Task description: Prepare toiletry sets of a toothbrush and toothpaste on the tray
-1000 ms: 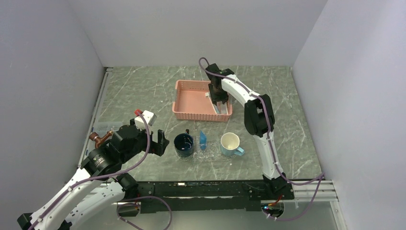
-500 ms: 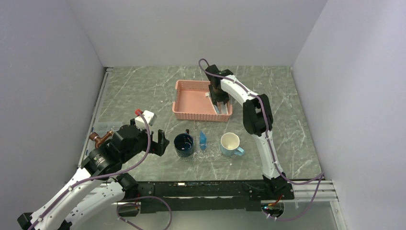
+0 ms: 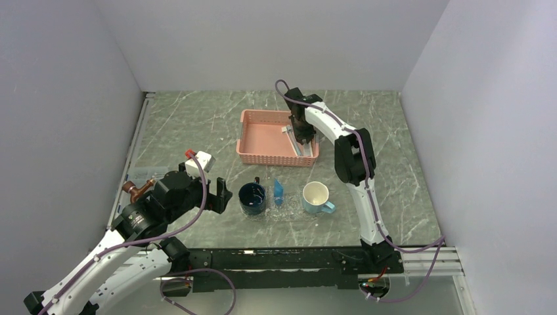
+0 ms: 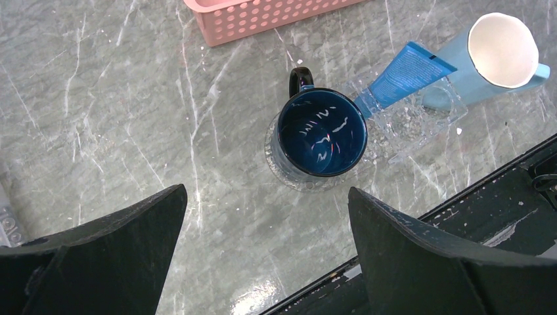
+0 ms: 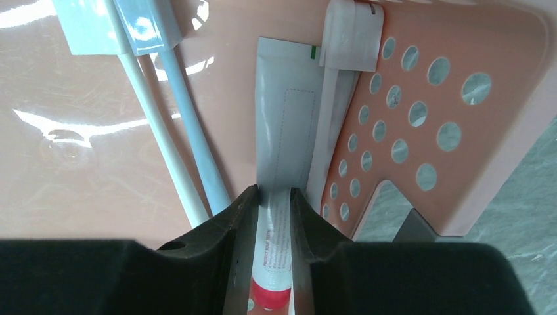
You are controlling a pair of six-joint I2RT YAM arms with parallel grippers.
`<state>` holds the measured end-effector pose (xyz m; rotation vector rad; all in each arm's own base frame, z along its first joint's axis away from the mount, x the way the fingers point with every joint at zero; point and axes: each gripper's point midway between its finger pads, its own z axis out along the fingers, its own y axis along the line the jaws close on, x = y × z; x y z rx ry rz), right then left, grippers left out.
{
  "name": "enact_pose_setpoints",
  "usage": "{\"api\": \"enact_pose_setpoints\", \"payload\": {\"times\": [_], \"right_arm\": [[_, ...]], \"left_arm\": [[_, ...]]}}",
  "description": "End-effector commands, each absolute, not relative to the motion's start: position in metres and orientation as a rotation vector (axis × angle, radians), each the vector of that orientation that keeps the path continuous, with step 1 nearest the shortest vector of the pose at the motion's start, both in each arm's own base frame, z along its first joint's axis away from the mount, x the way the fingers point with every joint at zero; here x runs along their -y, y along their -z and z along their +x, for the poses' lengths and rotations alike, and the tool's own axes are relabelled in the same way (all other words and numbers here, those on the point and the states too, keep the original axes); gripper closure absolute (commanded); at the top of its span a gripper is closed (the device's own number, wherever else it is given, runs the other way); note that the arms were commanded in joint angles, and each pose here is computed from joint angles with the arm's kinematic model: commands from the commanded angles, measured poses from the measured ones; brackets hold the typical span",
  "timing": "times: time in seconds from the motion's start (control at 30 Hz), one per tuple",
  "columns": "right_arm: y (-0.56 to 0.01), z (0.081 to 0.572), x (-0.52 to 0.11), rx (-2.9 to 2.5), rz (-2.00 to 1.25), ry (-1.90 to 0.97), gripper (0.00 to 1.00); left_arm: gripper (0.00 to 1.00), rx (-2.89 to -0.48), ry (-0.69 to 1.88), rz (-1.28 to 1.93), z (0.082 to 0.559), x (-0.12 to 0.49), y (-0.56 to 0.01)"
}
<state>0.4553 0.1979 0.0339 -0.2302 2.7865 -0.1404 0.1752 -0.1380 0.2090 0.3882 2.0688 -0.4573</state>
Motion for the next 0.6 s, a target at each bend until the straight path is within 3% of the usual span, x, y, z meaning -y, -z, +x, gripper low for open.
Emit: {"api": "enact_pose_setpoints", "payload": {"times": [0.0,0.5,0.57], "right_arm": [[-0.02,0.444,-0.212,-2.846,-0.245,0.034,0.75],[-0.068,0.447,-0.216,-2.747,-0.233,-0.016,0.8],[-0.072,0.448,-0.217,-2.734,-0.229,-0.016,0.77]], "left_arm": [[0.01,-2.029,0.452,0.374,0.18,0.137,-0.22],[0.01,-2.019,0.461,0.378,0.179,0.138,-0.222],[0.01,-2.018,0.463,0.379,0.179,0.138,-0.222]]}}
